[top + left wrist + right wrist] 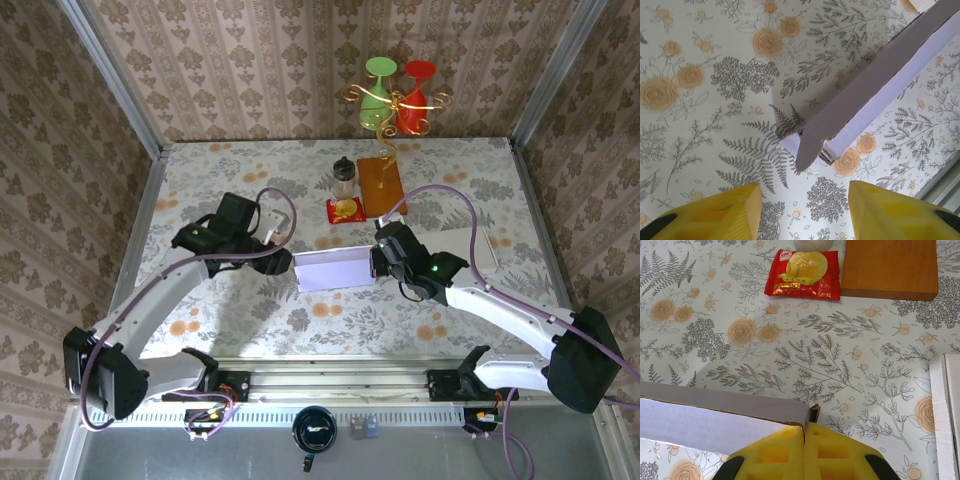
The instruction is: Fold the paper box
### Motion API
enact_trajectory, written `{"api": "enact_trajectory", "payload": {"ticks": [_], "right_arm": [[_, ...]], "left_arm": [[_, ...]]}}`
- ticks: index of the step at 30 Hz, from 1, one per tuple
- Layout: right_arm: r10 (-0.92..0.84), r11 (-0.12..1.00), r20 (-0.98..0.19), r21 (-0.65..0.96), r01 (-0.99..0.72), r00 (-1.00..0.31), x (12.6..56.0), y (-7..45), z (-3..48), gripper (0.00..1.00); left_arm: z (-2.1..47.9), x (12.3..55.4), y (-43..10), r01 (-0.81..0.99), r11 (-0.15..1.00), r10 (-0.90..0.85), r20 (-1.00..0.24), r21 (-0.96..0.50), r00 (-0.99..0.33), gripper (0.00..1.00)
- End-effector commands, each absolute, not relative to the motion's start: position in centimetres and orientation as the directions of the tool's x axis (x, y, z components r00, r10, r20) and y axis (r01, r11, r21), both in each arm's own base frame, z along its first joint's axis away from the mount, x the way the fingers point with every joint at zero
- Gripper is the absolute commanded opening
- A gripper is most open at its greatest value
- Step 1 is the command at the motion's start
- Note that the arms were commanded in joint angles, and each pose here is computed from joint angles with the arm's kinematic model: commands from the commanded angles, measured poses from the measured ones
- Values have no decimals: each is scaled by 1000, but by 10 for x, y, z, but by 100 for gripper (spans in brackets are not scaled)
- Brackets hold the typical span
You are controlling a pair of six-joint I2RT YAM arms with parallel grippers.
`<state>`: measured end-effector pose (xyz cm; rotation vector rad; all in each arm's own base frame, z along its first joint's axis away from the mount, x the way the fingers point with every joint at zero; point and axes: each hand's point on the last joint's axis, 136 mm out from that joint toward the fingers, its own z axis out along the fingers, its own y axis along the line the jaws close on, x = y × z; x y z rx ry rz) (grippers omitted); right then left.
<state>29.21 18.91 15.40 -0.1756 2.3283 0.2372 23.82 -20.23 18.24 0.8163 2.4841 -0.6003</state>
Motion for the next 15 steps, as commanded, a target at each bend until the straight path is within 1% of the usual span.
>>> {"api": "enact_trajectory", "payload": {"ticks": [1, 4, 11, 15], "right_arm": [[-94, 977, -657, 82, -195, -748, 281, 185, 137, 0], [-95, 976, -658, 85, -199, -747, 281, 187, 138, 0], [-95, 976, -650, 87, -198, -754, 281, 187, 135, 0], [-97, 976, -650, 85, -199, -753, 281, 187, 135, 0]], "left_arm": [[181, 234, -205, 676, 696, 503, -507, -242, -700, 49], [178, 237, -204, 680, 699, 524, -487, -223, -699, 49], [178, 245, -209, 687, 696, 532, -494, -208, -688, 50], [173, 247, -214, 685, 695, 535, -480, -218, -695, 46]]}}
